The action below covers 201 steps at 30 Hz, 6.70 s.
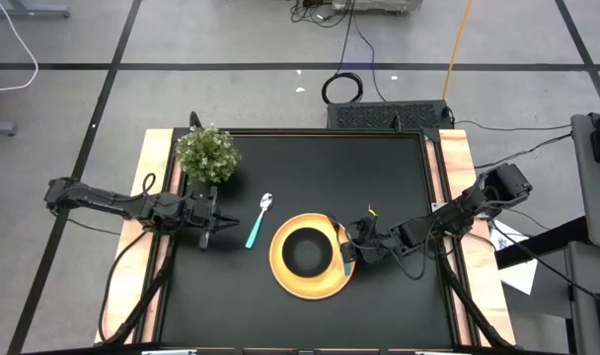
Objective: Set table place
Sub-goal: Put the blue fork on the yellow plate to the right of the black bowl
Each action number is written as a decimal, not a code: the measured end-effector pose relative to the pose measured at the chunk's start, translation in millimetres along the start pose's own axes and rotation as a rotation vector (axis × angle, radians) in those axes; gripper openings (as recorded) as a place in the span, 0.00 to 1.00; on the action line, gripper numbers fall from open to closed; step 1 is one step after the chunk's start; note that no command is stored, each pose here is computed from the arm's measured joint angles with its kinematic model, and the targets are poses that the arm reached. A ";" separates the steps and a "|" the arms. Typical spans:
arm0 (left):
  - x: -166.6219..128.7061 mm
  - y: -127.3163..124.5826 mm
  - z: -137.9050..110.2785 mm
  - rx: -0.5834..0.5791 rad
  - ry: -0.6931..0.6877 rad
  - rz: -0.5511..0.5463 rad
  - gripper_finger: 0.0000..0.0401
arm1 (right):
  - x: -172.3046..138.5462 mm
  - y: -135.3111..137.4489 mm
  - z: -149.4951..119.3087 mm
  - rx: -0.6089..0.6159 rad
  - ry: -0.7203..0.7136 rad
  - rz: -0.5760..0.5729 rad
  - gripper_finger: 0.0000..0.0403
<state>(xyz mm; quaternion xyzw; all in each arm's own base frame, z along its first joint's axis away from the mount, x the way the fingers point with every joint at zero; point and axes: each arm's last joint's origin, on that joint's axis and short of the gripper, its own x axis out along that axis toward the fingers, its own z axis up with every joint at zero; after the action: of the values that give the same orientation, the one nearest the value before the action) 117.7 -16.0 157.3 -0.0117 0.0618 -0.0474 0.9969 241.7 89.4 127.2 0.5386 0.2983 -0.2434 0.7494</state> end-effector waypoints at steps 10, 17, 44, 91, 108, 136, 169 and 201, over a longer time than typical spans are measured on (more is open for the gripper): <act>0.0 0.0 -0.1 0.000 0.001 0.000 0.08 | 0.8 -0.8 2.9 -0.003 -0.004 -0.009 0.00; 0.0 0.0 -0.1 0.000 0.001 0.000 0.08 | 1.0 -1.4 3.5 -0.003 -0.005 -0.016 0.00; 0.0 0.0 -0.1 0.001 0.001 0.000 0.08 | 4.9 -6.6 4.9 -0.027 0.011 -0.065 0.00; 0.0 0.0 0.0 0.001 0.000 0.000 0.08 | 5.8 -8.8 6.6 -0.114 0.062 -0.080 0.00; 0.0 0.0 0.0 0.001 0.000 0.000 0.08 | 6.0 -9.8 7.4 -0.122 0.082 -0.088 0.00; 0.0 0.0 0.0 0.000 0.000 0.000 0.08 | 6.7 -10.5 8.9 -0.132 0.105 -0.091 0.00; 0.0 0.0 -0.1 0.000 0.001 0.000 0.08 | 8.6 -15.3 17.3 -0.113 0.163 -0.132 0.00; 0.0 0.0 -0.1 0.000 0.001 0.000 0.08 | 8.7 -15.9 18.1 -0.102 0.134 -0.141 0.13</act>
<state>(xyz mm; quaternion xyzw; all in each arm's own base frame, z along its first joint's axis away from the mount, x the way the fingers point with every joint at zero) 117.7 -16.0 157.2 -0.0115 0.0624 -0.0472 0.9969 240.3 67.0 114.9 0.4927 0.3967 -0.2434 0.7353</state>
